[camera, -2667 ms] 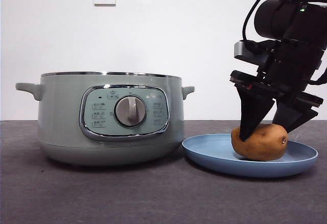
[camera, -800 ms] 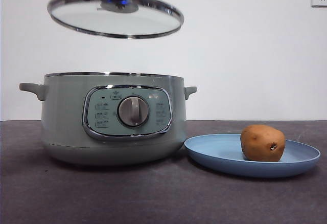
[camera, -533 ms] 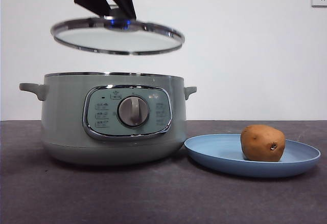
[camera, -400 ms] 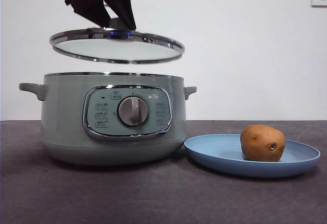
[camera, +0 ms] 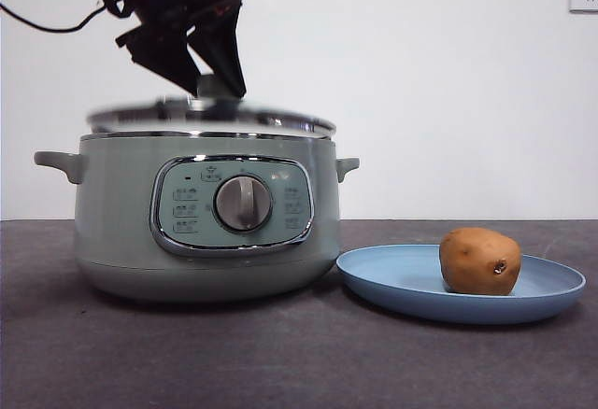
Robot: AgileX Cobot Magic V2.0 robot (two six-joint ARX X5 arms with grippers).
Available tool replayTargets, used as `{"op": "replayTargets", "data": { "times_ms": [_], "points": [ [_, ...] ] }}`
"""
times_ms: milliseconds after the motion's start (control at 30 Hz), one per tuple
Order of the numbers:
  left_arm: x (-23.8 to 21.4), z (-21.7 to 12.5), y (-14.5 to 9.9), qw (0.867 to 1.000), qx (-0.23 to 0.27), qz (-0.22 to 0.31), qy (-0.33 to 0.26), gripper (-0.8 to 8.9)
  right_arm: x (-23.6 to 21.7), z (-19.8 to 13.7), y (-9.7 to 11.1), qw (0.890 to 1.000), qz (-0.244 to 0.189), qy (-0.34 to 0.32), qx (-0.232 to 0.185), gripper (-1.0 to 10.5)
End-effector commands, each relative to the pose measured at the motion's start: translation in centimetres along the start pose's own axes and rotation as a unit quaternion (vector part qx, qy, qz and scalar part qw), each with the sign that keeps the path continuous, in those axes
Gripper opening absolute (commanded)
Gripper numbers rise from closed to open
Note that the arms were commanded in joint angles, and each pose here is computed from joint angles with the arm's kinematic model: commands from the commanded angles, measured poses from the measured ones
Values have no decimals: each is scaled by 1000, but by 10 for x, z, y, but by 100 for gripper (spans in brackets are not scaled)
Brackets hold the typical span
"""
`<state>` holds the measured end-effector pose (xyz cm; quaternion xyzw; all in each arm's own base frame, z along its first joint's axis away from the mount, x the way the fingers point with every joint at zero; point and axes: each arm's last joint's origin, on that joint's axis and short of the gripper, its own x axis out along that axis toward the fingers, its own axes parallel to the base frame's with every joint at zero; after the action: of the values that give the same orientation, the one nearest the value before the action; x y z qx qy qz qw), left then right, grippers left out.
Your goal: Take the potato out from the steamer,put the potato on the plate,close the lid
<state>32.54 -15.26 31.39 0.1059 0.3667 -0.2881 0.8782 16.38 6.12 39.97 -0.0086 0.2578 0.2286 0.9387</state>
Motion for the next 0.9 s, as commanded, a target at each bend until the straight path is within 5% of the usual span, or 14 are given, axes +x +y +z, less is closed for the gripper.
{"op": "replayTargets", "data": {
  "times_ms": [33,900],
  "points": [
    [-1,-1,1,1000,-6,-1,-18,-9,0,1,0,1000,-2,-3,3,500],
    [13,-32,1,997,-30,16,66,-9,0,1,0,1000,-1,-4,3,501]
  ]
}}
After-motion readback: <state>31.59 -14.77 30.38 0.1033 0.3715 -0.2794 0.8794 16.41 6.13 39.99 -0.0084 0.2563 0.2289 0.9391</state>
